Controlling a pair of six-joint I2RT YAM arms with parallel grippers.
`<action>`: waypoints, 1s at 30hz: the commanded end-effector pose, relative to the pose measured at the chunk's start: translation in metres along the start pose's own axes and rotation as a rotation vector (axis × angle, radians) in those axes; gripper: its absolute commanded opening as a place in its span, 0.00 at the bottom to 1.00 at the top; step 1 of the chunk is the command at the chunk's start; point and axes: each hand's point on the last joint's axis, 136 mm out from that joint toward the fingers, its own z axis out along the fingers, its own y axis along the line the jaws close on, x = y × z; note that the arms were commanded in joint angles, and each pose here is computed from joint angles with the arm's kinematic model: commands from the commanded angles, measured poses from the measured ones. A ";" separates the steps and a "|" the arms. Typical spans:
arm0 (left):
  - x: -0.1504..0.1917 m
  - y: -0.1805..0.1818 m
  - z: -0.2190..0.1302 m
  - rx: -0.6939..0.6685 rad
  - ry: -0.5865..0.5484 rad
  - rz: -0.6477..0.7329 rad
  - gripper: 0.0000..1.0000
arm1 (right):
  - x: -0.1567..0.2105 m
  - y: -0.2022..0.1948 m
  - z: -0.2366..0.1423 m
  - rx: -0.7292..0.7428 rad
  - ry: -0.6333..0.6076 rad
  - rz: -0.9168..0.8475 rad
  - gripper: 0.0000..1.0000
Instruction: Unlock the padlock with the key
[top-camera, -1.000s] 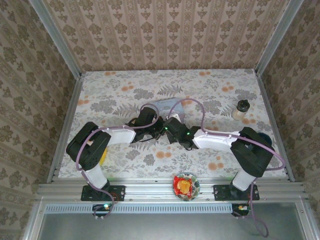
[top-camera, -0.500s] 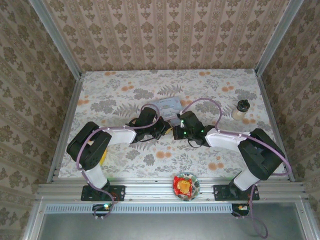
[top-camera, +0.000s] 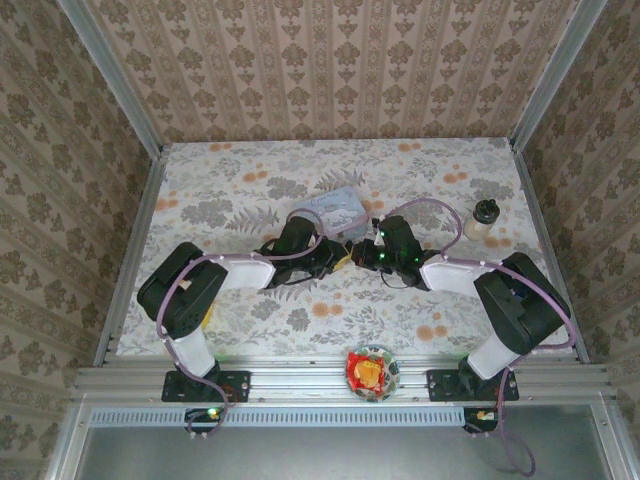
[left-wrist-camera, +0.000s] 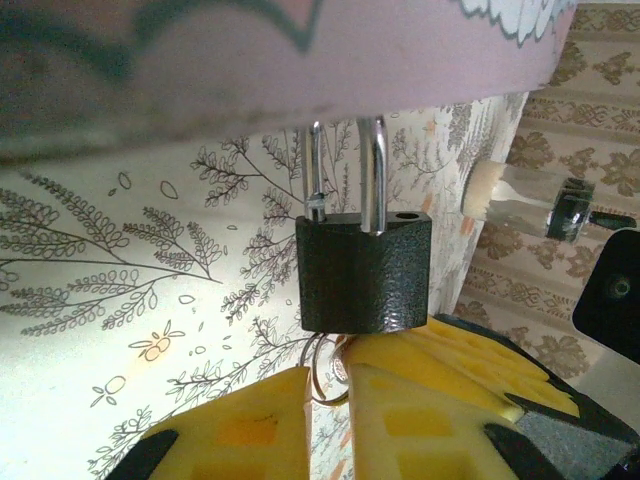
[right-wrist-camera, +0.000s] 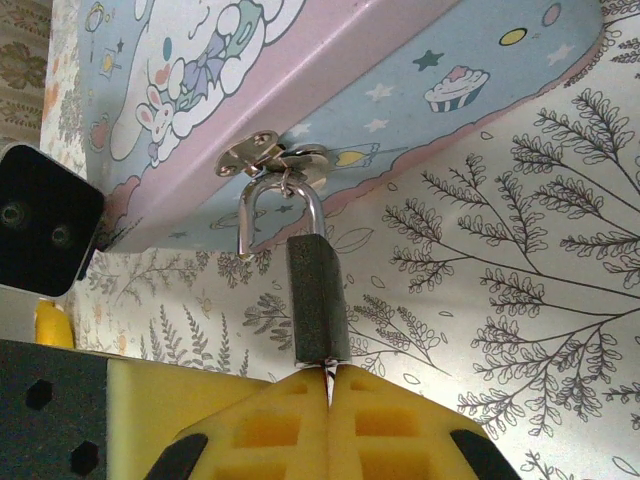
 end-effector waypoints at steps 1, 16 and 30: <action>0.010 0.014 0.005 -0.005 0.043 -0.047 0.20 | -0.014 0.017 0.000 -0.057 -0.043 -0.005 0.00; -0.007 -0.027 -0.031 0.073 -0.078 0.113 0.96 | -0.007 0.004 0.004 0.028 -0.023 -0.052 0.00; -0.056 -0.039 -0.110 -0.251 -0.381 0.540 1.00 | -0.006 0.004 0.014 0.029 -0.014 -0.048 0.02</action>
